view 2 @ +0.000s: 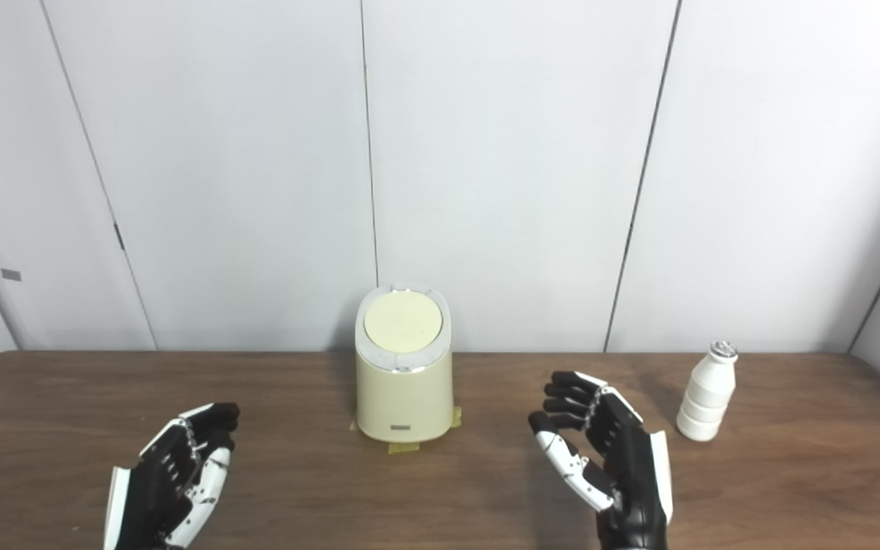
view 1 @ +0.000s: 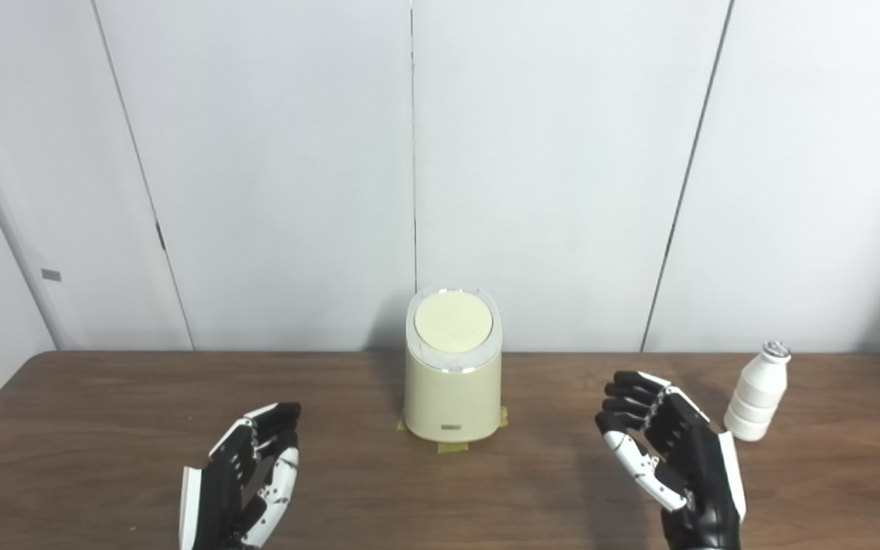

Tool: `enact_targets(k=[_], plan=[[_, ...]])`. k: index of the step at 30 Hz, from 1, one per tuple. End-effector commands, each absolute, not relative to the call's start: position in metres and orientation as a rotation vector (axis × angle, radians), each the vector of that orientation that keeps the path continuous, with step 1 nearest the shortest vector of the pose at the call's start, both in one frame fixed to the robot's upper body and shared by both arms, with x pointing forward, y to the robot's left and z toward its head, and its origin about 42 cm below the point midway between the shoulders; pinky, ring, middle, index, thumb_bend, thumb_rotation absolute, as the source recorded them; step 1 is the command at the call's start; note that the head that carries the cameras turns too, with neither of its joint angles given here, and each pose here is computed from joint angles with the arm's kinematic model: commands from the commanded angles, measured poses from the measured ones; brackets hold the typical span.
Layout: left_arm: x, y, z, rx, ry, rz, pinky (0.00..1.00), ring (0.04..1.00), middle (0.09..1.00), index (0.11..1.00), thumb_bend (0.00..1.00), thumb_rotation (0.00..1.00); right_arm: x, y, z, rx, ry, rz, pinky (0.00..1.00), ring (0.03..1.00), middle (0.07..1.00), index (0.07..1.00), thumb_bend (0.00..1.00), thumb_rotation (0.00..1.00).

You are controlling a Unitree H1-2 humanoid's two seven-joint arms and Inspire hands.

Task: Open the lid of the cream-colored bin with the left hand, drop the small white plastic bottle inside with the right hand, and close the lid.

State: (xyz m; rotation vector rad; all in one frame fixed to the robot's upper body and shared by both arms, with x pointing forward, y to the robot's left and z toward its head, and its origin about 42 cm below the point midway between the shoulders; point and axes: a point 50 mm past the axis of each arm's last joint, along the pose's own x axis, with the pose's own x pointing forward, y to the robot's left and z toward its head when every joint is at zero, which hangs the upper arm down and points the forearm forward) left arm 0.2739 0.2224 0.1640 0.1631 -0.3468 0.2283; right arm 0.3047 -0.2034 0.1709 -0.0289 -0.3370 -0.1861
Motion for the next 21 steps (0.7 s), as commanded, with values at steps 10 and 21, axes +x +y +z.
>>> enact_targets(k=[10, 21], plan=[[0.2795, 0.2194, 0.1828, 0.165, -0.426, 0.219, 0.67, 0.732, 0.725, 0.688, 0.25, 0.36, 0.3114, -0.1991, 0.1915, -0.022, -0.426, -0.172, 0.55, 0.606, 0.629, 0.626, 0.31, 0.24], [0.2797, 0.2176, 0.1853, 0.145, -0.425, 0.209, 0.68, 0.733, 0.725, 0.690, 0.26, 0.38, 0.3115, -0.1999, 0.1923, -0.021, -0.423, -0.170, 0.55, 0.608, 0.632, 0.627, 0.31, 0.24]])
